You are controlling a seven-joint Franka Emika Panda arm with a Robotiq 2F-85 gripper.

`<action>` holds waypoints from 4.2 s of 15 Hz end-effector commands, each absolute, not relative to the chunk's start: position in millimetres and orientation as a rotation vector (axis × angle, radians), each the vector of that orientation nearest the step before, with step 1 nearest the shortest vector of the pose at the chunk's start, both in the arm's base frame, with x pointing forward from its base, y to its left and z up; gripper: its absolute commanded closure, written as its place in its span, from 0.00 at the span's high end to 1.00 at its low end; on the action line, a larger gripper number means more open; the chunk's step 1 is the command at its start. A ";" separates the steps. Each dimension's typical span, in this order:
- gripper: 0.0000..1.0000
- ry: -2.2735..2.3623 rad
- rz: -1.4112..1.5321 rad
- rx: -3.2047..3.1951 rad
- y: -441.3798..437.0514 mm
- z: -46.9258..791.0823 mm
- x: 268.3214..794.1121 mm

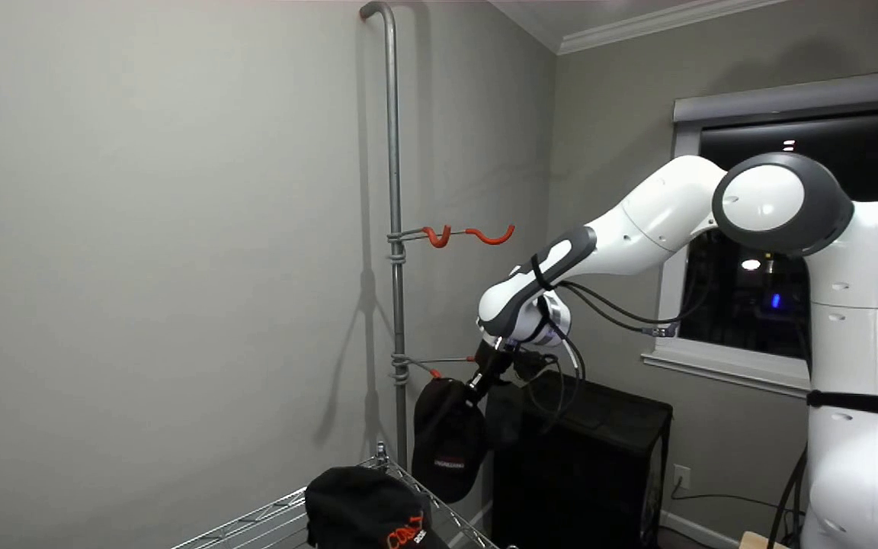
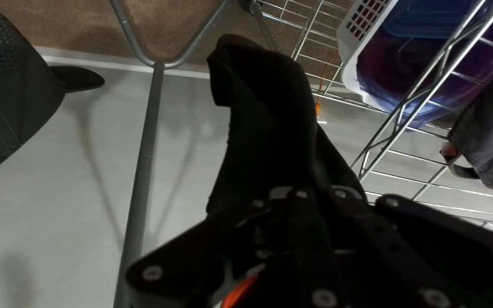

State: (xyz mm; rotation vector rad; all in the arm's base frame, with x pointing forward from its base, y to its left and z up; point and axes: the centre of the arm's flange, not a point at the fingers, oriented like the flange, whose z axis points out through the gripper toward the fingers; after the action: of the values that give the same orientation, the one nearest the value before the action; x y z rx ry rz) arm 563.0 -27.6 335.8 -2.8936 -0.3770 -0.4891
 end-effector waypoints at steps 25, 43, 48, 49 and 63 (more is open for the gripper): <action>0.01 -0.634 -0.496 -2.959 117.3 556.3 404.6; 0.01 -0.733 -0.127 -3.022 300.8 524.5 447.0; 0.01 -0.689 -0.008 -3.020 297.8 496.6 494.8; 0.01 -0.677 -0.014 -3.023 297.1 493.9 502.9; 0.73 -0.694 -0.159 -3.150 312.7 478.5 518.2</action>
State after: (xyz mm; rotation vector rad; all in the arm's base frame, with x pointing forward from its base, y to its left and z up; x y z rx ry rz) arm 519.9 310.7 475.3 -3.1129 -0.7303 -0.1058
